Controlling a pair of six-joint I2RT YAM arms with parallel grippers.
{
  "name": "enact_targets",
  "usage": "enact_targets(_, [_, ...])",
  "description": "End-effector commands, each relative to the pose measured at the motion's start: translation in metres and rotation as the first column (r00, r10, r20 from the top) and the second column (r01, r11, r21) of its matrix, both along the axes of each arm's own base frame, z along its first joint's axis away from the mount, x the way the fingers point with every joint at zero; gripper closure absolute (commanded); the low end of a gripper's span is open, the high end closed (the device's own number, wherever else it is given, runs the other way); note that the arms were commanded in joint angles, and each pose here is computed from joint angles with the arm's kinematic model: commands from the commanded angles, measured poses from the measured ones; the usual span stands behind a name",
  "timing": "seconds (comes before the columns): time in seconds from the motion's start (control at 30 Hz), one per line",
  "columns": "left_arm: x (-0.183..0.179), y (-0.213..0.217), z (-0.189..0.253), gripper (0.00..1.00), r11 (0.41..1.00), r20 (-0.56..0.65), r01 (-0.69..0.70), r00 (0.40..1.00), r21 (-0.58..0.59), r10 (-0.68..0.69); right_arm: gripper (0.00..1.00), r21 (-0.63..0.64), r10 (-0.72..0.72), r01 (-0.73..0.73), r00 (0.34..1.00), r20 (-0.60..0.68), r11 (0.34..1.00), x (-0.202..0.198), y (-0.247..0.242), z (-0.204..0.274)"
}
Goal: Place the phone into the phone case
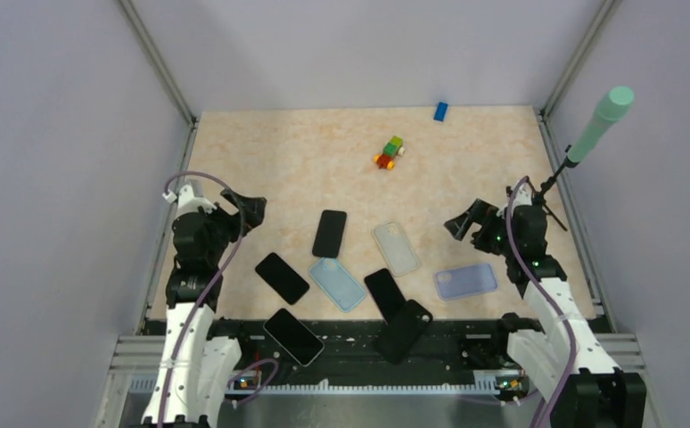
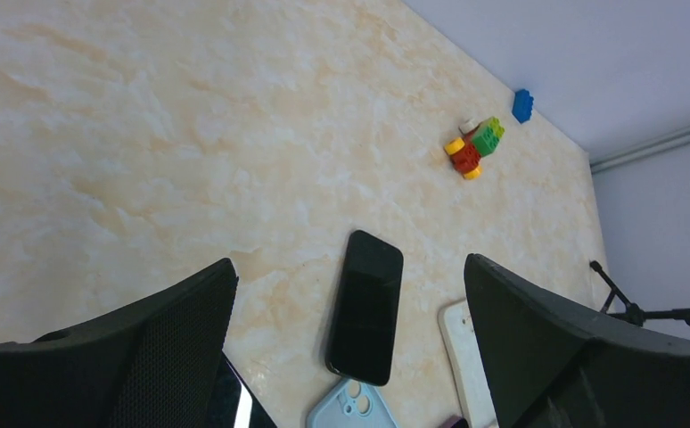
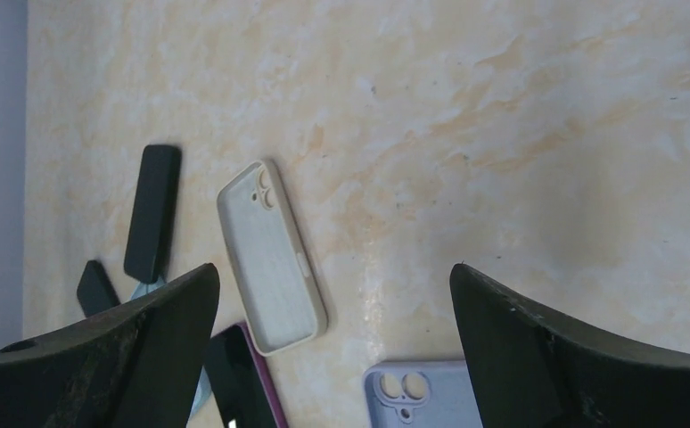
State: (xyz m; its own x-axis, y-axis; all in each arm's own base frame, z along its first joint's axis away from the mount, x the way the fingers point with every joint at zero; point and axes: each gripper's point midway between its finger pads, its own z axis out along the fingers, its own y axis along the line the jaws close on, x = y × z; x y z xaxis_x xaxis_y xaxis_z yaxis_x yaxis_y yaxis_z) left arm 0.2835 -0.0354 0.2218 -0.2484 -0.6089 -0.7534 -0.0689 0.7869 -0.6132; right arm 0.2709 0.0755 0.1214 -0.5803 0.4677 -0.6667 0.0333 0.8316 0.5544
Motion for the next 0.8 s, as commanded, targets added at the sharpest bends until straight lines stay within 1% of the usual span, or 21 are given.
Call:
enact_targets(0.0, [0.0, -0.022, -0.002, 0.02, 0.992, 0.008, 0.122, 0.993, -0.045, -0.122, 0.01, 0.144, 0.162, -0.172, 0.983, 0.083, 0.974, -0.012, 0.034, 0.015])
enact_targets(0.07, [0.002, -0.033, -0.009, 0.02, 0.979, -0.004, 0.197, 0.98, -0.059, -0.198, 0.01, 0.183, 0.184, -0.2, 0.978, 0.103, 0.963, -0.018, 0.041, 0.015])
enact_targets(0.1, [0.002, -0.04, -0.015, 0.02, 0.969, -0.02, 0.237, 0.971, -0.07, -0.239, 0.01, 0.182, 0.18, -0.196, 0.979, 0.098, 0.964, -0.02, 0.04, 0.014])
enact_targets(0.17, [0.001, -0.055, -0.02, 0.02, 0.937, -0.037, 0.337, 0.939, -0.096, -0.342, 0.01, 0.155, 0.164, -0.17, 0.985, 0.053, 0.973, -0.022, 0.035, 0.006])
enact_targets(0.27, [0.006, -0.065, -0.033, 0.02, 0.909, -0.082, 0.394, 0.91, -0.134, -0.406, 0.01, 0.123, 0.169, -0.165, 0.985, -0.018, 0.978, -0.027, 0.031, -0.003])
enact_targets(0.37, [0.01, -0.082, -0.042, 0.02, 0.875, -0.112, 0.459, 0.872, -0.153, -0.476, 0.01, 0.142, 0.168, -0.153, 0.981, -0.102, 0.978, -0.031, 0.032, -0.013])
enact_targets(0.43, [0.011, -0.108, -0.047, 0.02, 0.84, -0.137, 0.528, 0.829, -0.125, -0.542, 0.01, 0.15, 0.166, -0.145, 0.976, -0.14, 0.978, -0.031, 0.032, -0.017])
enact_targets(0.47, [0.012, -0.12, -0.05, 0.02, 0.826, -0.155, 0.555, 0.812, -0.097, -0.563, 0.01, 0.151, 0.16, -0.136, 0.974, -0.162, 0.979, -0.032, 0.031, -0.02])
enact_targets(0.53, [0.012, -0.149, -0.056, 0.03, 0.781, -0.2, 0.623, 0.761, -0.04, -0.617, 0.01, 0.14, 0.149, -0.124, 0.971, -0.187, 0.982, -0.033, 0.029, -0.025])
enact_targets(0.63, [0.017, -0.188, -0.066, 0.1, 0.705, -0.276, 0.709, 0.683, 0.025, -0.677, 0.02, 0.136, 0.141, -0.115, 0.969, -0.203, 0.984, -0.035, 0.027, -0.025])
enact_targets(0.73, [0.024, -0.223, -0.082, 0.15, 0.622, -0.351, 0.776, 0.614, 0.105, -0.707, 0.03, 0.145, 0.136, -0.11, 0.973, -0.185, 0.983, -0.036, 0.028, -0.018])
enact_targets(0.77, [0.027, -0.235, -0.097, 0.16, 0.59, -0.398, 0.797, 0.587, 0.129, -0.705, 0.04, 0.148, 0.137, -0.111, 0.974, -0.178, 0.983, -0.037, 0.028, -0.016])
